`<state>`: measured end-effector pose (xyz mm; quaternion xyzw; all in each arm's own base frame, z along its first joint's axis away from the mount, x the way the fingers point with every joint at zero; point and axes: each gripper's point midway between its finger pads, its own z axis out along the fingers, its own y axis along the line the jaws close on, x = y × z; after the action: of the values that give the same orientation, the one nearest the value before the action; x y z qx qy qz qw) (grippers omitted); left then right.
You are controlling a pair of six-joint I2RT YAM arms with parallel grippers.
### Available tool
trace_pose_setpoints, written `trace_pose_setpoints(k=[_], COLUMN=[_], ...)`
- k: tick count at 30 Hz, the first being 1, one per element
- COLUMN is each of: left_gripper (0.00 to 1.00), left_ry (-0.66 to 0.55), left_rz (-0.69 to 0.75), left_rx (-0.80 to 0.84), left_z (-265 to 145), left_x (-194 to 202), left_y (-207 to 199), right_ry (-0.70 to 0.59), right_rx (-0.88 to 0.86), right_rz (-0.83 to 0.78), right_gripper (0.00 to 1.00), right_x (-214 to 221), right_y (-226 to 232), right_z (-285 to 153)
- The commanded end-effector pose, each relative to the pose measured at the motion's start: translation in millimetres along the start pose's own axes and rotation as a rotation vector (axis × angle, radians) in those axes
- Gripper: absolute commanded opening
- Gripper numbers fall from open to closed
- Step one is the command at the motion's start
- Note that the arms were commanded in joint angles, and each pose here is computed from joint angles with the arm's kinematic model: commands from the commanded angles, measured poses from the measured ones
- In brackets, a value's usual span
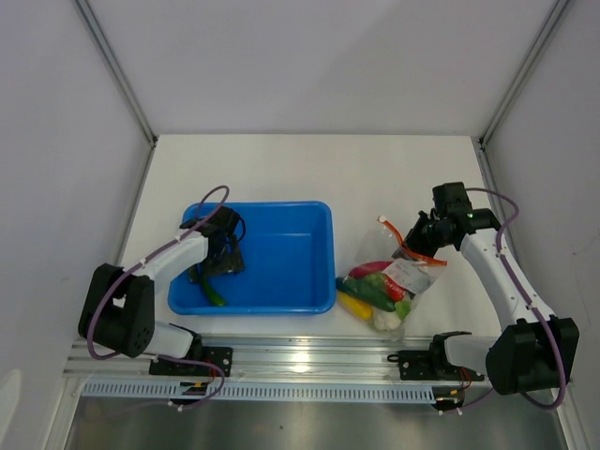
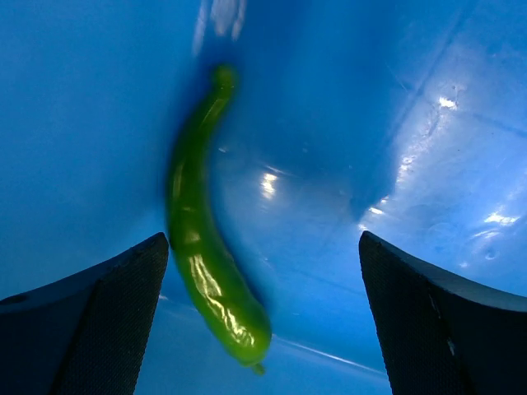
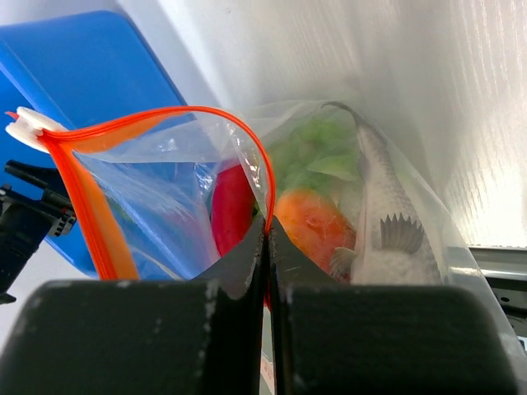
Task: Place the food in the zip-top bag and seal the zipper
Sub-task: Pick up the fake vegetable from the bin.
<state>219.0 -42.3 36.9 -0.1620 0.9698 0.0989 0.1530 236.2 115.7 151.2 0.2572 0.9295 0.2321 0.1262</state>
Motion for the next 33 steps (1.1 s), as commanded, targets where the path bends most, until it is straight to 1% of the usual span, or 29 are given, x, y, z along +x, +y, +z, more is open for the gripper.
trace_pose_setpoints(k=[1, 4, 10, 13, 14, 18, 19, 21, 22, 24, 25, 27, 28, 29, 33], left_gripper=[0.98, 0.97, 0.92, 0.86, 0.80, 0.65, 0.57, 0.51, 0.42, 0.34, 0.25, 0.15, 0.04, 0.01, 0.01], left_ry=[0.082, 0.119, 0.102, 0.117, 0.121, 0.113, 0.112, 0.105, 0.104, 0.100, 0.098, 0.098, 0.095, 0.095, 0.044], left_rz=[-0.132, -0.173, -0.186, -0.180, -0.178, -0.177, -0.179, -0.176, -0.176, -0.171, -0.170, -0.157, -0.152, -0.147, -0.119], left_rx=[0.011, 0.048, 0.060, 0.062, 0.063, 0.066, 0.066, 0.071, 0.072, 0.075, 0.075, 0.079, 0.093, 0.098, 0.160], left_z=[4, 12, 14, 13, 13, 12, 12, 12, 13, 13, 13, 13, 11, 10, -6], left_x=[11, 21, 16, 19, 20, 22, 22, 22, 22, 22, 21, 22, 20, 20, 7], left_y=[-3, -11, -16, -21, -22, -25, -25, -25, -25, -25, -25, -25, -28, -29, -39], right_ry=[-0.039, -0.037, -0.032, -0.027, -0.025, -0.029, -0.030, -0.028, -0.029, -0.032, -0.030, -0.028, -0.028, -0.031, -0.048], right_rx=[-0.041, -0.033, -0.028, -0.029, -0.029, -0.028, -0.027, -0.025, -0.026, -0.027, -0.025, -0.023, -0.024, -0.027, -0.029], right_rz=[-0.040, -0.042, -0.041, -0.036, -0.035, -0.033, -0.033, -0.032, -0.031, -0.031, -0.030, -0.026, -0.027, -0.030, -0.045], right_gripper=[0.00, 0.00, 0.00, 0.00, 0.00, 0.00, 0.00, 0.00, 0.00, 0.00, 0.00, 0.00, 0.00, 0.00, 0.00], right_x=[-9, -8, -6, -5, -5, -6, -7, -6, -7, -8, -8, -8, -8, -8, -13], right_y=[13, 10, 7, 7, 7, 7, 7, 6, 6, 6, 6, 5, 5, 6, 9], right_z=[-13, -13, -11, -9, -9, -9, -9, -9, -9, -9, -8, -7, -7, -8, -11])
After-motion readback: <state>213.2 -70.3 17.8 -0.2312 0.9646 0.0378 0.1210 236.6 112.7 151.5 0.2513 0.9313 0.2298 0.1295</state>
